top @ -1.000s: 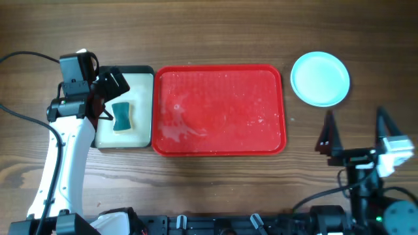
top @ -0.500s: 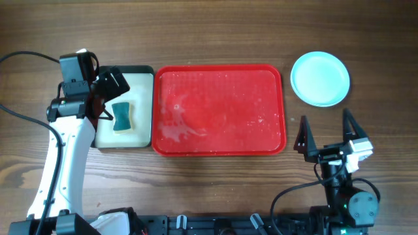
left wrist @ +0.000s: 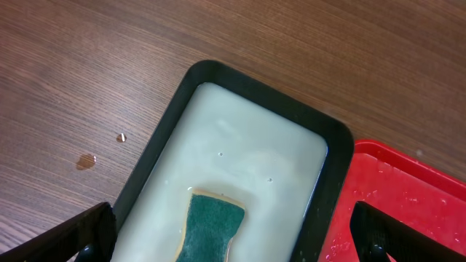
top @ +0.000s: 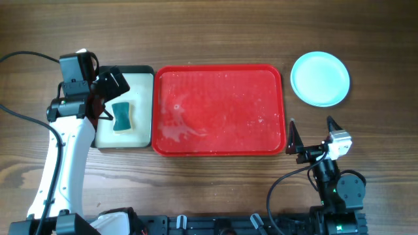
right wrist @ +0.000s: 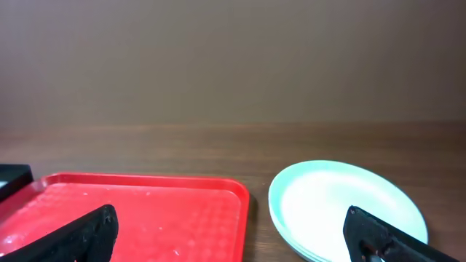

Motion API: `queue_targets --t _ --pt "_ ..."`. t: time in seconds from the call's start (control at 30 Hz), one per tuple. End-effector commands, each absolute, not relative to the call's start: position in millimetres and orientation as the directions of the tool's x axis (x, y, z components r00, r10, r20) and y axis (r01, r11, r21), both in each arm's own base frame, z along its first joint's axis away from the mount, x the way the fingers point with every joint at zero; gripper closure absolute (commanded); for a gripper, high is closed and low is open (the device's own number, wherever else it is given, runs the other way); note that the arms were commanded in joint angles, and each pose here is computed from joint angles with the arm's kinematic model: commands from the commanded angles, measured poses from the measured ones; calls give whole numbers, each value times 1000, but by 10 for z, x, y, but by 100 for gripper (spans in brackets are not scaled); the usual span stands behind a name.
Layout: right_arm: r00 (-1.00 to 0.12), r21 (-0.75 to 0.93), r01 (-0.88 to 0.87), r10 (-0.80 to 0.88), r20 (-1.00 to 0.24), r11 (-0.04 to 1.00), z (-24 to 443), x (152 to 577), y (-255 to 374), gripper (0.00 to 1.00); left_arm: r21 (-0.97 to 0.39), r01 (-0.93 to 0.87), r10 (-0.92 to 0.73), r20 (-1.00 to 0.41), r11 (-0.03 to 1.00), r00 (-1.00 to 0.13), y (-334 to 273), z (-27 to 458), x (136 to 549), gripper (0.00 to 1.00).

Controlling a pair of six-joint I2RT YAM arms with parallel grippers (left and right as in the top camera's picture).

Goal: Clean dirty plates on tray and stack at the side

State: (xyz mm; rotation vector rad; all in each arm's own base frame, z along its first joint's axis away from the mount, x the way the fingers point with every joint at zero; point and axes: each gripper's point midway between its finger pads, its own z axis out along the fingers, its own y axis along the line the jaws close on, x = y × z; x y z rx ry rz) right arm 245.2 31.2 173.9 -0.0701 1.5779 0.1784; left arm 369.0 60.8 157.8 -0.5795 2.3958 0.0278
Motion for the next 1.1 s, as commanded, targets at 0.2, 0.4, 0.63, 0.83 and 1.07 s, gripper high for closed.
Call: queue_targets --t 0.2,0.4,0.63,0.83,1.07 --pt "3 26 -157 27 -1000 987 1766 2445 313 0 -136 -433 -416 -626 891 -659 651 1642 3708 0" --pt "3 26 -157 27 -1000 987 1766 2445 313 0 -136 -433 -416 -626 891 -659 651 1642 3708 0" --pt "3 26 -157 27 -1000 987 1766 2445 313 0 -136 -433 -416 -626 891 -659 651 1642 3708 0" --pt "3 26 -157 27 -1000 987 1766 2445 313 0 -136 -433 -416 -627 891 -659 651 1642 3709 0" --pt "3 26 -156 27 -1000 987 1766 2446 313 0 -161 -421 -409 -681 893 -607 638 1949 3625 0"
